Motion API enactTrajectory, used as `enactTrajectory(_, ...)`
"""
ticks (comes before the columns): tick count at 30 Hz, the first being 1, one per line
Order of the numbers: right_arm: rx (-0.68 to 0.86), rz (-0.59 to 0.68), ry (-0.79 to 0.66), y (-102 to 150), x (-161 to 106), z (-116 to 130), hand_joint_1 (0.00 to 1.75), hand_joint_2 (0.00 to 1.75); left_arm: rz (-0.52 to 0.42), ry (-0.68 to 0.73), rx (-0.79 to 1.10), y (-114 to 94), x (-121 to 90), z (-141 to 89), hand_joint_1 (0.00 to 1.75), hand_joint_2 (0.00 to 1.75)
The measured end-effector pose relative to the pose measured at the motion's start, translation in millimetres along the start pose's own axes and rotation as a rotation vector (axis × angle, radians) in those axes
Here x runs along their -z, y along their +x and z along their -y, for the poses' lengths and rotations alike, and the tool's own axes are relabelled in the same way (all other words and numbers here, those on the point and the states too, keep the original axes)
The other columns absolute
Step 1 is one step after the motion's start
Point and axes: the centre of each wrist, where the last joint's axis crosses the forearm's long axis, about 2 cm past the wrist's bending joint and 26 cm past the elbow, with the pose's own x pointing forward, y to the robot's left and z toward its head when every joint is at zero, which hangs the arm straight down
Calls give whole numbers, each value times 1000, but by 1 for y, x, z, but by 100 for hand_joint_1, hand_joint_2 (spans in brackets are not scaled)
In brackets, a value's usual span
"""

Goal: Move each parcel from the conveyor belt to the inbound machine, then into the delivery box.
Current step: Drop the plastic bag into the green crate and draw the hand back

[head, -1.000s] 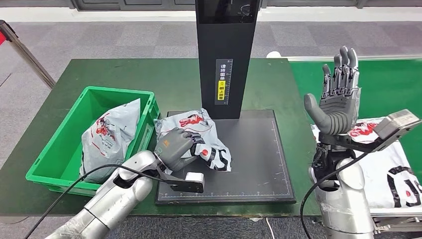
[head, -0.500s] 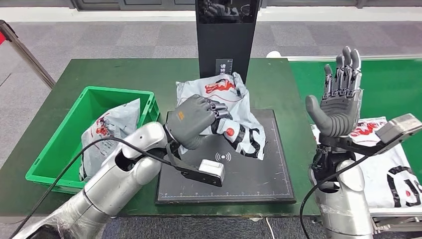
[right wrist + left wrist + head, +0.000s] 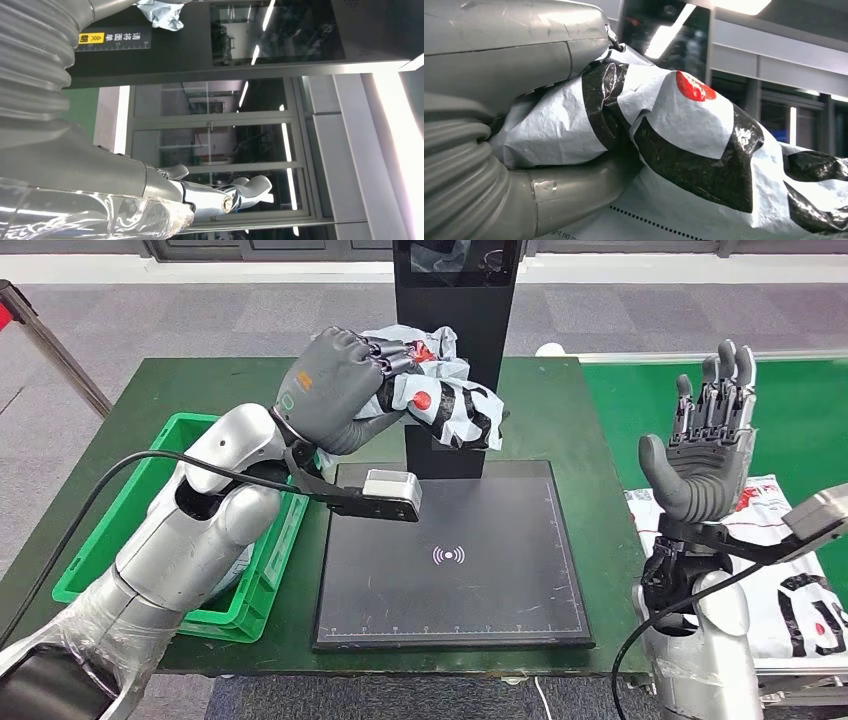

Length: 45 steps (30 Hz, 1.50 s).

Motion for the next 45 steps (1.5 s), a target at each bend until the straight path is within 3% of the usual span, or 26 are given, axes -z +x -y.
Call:
enactTrajectory(3,-7,-2,-10,2,-5,4,0,175,-73,24,32,-15,-10,-4,175,175)
enactTrajectory(5,-14,-9,-23,5,-12,9,0,175,-143,54,65,-36,-26,-10,175,175)
enactTrajectory(11,-42,-37,-57,18,-44,30,0,175,-375,113,157,-106,-109,-28,175,175)
enactTrajectory(17,-52,-72,-76,28,-65,43,0,175,-573,102,183,-132,-185,-25,175,175)
enactTrajectory(25,-43,-105,-91,31,-78,48,0,175,-760,78,187,-135,-268,-8,175,175)
enactTrajectory(30,-39,-110,-88,28,-81,48,0,175,-824,46,168,-121,-302,11,175,175)
enactTrajectory(41,-43,-142,-98,30,-94,48,0,175,-899,8,130,-96,-339,44,175,175)
enactTrajectory(44,-44,-155,-102,32,-101,47,0,175,-913,-4,103,-86,-345,60,162,175)
enactTrajectory(45,-44,-157,-103,33,-102,47,0,175,-917,-6,93,-83,-346,64,147,175)
